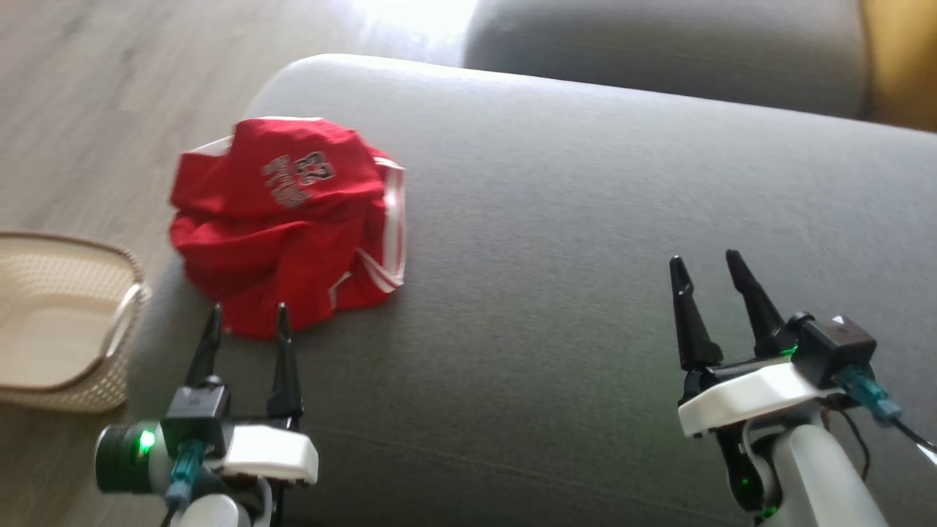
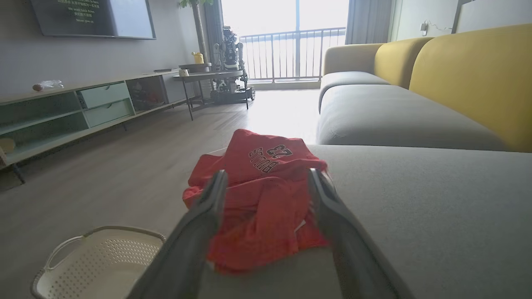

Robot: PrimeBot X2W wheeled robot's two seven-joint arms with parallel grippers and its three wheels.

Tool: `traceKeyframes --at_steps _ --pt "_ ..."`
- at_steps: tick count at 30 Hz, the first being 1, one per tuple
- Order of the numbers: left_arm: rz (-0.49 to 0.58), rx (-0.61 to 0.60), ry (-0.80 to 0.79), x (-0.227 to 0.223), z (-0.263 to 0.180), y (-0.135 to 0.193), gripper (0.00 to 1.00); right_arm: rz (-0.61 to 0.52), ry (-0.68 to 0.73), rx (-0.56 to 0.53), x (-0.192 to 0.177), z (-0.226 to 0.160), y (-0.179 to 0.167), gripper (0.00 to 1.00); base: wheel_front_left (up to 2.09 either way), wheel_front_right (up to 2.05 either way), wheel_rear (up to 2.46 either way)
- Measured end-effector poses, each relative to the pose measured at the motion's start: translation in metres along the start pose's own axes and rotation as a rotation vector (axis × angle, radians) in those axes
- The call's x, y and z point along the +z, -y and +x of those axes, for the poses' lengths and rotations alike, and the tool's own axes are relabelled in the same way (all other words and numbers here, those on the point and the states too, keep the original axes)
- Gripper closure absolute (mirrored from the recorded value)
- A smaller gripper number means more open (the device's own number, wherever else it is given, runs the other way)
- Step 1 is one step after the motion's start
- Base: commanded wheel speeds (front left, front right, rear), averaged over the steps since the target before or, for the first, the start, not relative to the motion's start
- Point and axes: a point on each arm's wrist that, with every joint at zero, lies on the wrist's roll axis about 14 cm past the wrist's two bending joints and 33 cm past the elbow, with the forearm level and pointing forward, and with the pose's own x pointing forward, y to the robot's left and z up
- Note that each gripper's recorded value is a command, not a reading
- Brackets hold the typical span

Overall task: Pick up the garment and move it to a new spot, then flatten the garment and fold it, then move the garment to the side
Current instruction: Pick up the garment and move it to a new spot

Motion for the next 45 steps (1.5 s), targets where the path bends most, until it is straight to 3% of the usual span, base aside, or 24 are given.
traceKeyframes --at_steps 11,25,35,45 --pt "0.017 0.102 -0.002 0.001 -0.023 -0.035 0.00 0.035 -0.033 0.112 -0.012 0.011 -0.040 0.00 0.00 0.00 0.00" --pt "0.017 0.146 -0.008 -0.001 -0.034 -0.049 0.00 0.044 -0.037 0.148 -0.013 0.012 -0.054 0.00 0.00 0.00 0.00" --pt "0.041 0.114 -0.042 -0.009 -0.012 -0.040 0.00 0.044 -0.075 0.087 -0.033 0.015 -0.027 0.00 0.00 0.00 0.00" --pt "0.060 0.035 0.012 0.002 0.072 -0.029 0.00 -0.003 -0.076 0.005 -0.051 0.039 0.019 0.00 0.00 0.00 0.00"
